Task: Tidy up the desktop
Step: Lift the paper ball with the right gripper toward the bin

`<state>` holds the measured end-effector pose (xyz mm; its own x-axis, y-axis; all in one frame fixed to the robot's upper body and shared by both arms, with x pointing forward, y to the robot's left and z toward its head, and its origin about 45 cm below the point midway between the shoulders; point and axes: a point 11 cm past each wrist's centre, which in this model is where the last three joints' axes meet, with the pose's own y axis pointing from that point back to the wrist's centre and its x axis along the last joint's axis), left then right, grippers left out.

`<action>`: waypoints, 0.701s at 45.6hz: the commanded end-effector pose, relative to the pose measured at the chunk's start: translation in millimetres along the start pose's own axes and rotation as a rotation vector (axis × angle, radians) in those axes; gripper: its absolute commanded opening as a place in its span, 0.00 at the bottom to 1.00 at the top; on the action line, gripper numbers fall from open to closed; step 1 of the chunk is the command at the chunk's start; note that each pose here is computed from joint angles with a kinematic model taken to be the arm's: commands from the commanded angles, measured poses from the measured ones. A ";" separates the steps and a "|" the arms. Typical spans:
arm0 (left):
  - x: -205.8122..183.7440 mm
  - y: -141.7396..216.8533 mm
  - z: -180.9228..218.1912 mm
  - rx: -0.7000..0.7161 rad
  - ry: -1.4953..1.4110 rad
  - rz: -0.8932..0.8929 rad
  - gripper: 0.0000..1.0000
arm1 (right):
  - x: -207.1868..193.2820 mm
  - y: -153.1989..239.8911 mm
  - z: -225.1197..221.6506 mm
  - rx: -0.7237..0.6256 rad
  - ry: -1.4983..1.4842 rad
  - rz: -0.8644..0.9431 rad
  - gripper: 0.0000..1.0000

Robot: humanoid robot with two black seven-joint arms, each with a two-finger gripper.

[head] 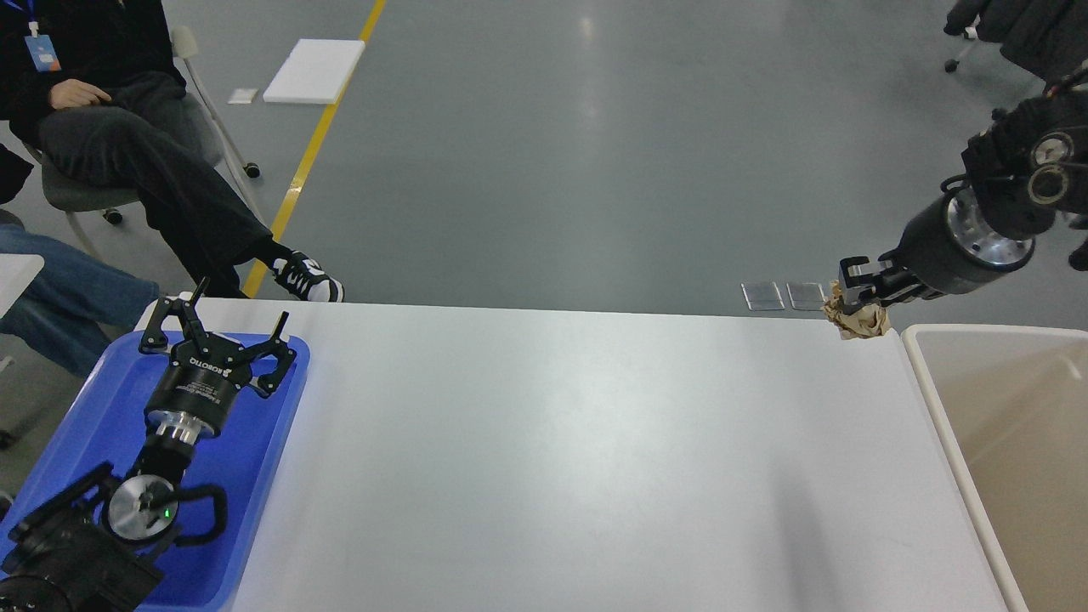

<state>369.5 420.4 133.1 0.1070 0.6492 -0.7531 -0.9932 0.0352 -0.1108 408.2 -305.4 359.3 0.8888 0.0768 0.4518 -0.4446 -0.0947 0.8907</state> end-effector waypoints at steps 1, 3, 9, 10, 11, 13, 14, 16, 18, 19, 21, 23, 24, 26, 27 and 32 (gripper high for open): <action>0.1 0.0 0.2 0.000 0.000 0.000 0.99 | 7.8 55.3 -21.6 0.022 0.087 -0.014 0.00; 0.1 0.0 0.2 0.000 0.000 0.000 0.99 | 8.5 63.1 -23.1 0.018 0.099 -0.014 0.00; 0.1 0.0 0.2 0.000 0.000 0.000 0.99 | 18.0 87.7 -31.4 0.019 0.128 0.019 0.00; 0.1 0.0 0.2 0.000 0.000 0.000 0.99 | 20.0 91.7 -32.8 0.021 0.131 0.030 0.00; 0.1 0.0 0.2 0.000 0.000 0.000 0.99 | 21.1 94.1 -34.1 0.021 0.134 0.036 0.00; 0.1 0.0 0.2 0.000 0.000 0.000 0.99 | 24.2 100.2 -36.3 0.023 0.140 0.052 0.00; 0.1 0.0 0.2 0.000 0.000 0.000 0.99 | 25.8 103.6 -36.6 0.024 0.140 0.062 0.00; 0.1 0.0 0.2 0.000 0.000 0.000 0.99 | 27.5 108.7 -36.7 0.024 0.140 0.075 0.00; 0.1 0.0 0.2 0.000 0.000 0.000 0.99 | 28.2 111.2 -36.7 0.024 0.140 0.082 0.00; 0.1 0.0 0.2 0.000 0.000 0.000 0.99 | 28.3 111.5 -36.4 0.023 0.140 0.082 0.00; 0.1 0.0 0.2 0.000 0.000 0.000 0.99 | 27.8 111.3 -34.6 0.019 0.137 0.080 0.00; 0.1 0.0 0.2 0.000 0.000 0.000 0.99 | 27.3 111.0 -33.0 0.013 0.136 0.078 0.00; 0.1 0.0 0.2 0.000 0.000 0.000 0.99 | 26.8 110.3 -32.4 0.012 0.135 0.076 0.00; 0.1 0.0 0.2 0.000 0.000 0.000 0.99 | 25.9 109.1 -28.3 -0.001 0.134 0.072 0.00; 0.1 0.0 0.2 0.000 0.000 0.000 0.99 | 25.3 108.4 -25.1 -0.011 0.132 0.070 0.00; 0.1 0.0 0.2 0.000 0.000 0.000 0.99 | 22.1 107.4 -10.2 -0.035 0.114 0.069 0.00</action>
<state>369.4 420.6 133.2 0.1069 0.6495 -0.7528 -0.9932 0.0350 -0.1108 381.6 -286.2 462.5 0.8379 0.1952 0.5097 -0.4986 -0.1062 0.8603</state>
